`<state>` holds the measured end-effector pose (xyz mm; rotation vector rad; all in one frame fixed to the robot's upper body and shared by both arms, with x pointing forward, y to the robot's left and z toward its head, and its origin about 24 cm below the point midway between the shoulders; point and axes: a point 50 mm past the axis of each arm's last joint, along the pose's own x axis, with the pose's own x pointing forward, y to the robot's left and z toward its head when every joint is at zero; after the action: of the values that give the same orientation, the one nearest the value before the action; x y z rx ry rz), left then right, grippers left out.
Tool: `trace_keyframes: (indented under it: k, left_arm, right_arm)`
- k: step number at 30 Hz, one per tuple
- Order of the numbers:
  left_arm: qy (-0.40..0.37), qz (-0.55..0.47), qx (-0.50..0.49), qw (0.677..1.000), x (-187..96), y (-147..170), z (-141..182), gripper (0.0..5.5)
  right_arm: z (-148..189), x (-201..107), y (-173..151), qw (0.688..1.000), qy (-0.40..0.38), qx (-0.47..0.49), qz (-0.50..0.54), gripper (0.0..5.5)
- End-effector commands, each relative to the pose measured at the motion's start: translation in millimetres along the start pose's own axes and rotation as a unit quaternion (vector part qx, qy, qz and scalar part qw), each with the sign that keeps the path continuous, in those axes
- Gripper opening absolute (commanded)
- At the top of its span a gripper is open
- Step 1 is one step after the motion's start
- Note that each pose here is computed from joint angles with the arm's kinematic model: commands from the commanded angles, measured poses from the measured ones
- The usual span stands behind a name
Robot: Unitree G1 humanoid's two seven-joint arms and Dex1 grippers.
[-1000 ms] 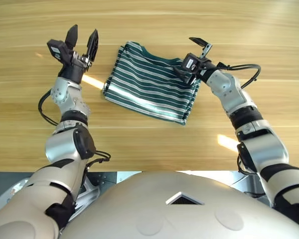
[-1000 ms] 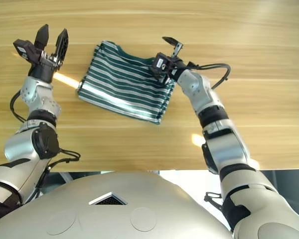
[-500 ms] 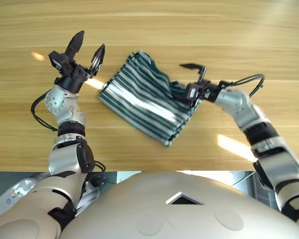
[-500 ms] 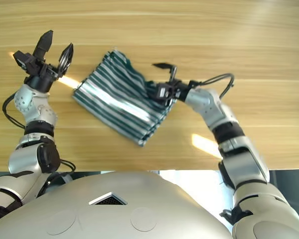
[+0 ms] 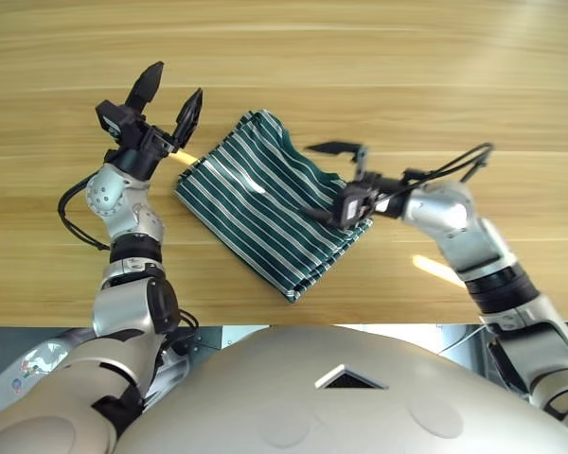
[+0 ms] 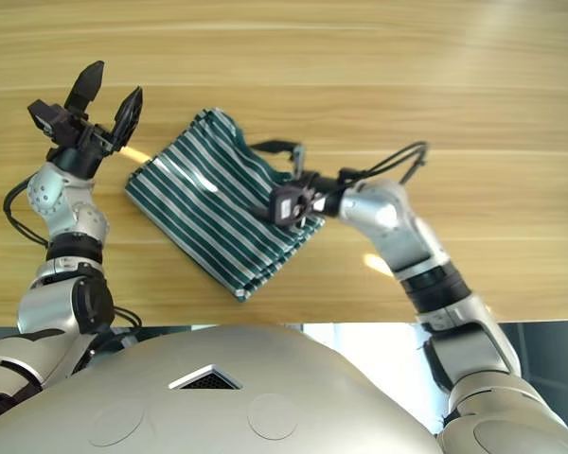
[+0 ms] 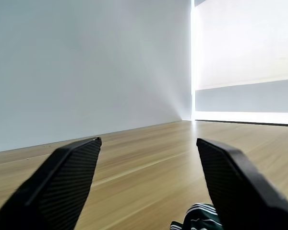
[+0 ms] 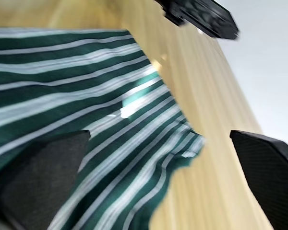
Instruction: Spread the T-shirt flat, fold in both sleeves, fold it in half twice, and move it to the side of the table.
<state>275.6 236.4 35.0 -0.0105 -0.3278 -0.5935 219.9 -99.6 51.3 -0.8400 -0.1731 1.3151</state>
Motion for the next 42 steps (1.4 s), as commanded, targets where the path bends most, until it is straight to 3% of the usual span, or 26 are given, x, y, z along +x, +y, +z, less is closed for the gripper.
trace_keyframes:
  k: [1,7,14,17,24,29,36,42]
  left_arm:
    - [-0.016,-0.003,-0.006,1.0,5,5,6,3.69]
    - [-0.016,-0.007,-0.01,1.0,8,4,5,3.69]
    - [-0.014,-0.006,-0.014,1.0,8,0,3,3.69]
    - [-0.014,-0.003,-0.018,1.0,7,-2,1,3.69]
    - [-0.013,0.002,-0.025,1.0,3,-7,-2,3.69]
    - [-0.015,0.001,-0.03,0.999,4,-14,-4,3.69]
    - [-0.016,-0.006,-0.032,0.999,5,-18,-5,3.69]
    - [-0.015,-0.011,-0.03,0.999,4,-18,-3,3.69]
  right_arm:
    - [-12,27,-6,0.999,0.002,0.004,0.049,5.39]
    - [-39,57,-6,0.996,0.029,0.038,0.075,5.39]
    - [-72,66,13,0.985,0.079,0.119,0.096,5.39]
    - [-89,66,9,0.975,0.129,0.182,-0.001,5.39]
    - [-117,54,23,0.894,0.223,0.326,-0.211,5.39]
    - [-111,62,54,0.863,0.222,0.371,-0.263,5.39]
    - [-79,67,65,0.885,0.127,0.335,-0.298,5.39]
    - [-38,45,46,0.832,0.077,0.397,-0.379,5.39]
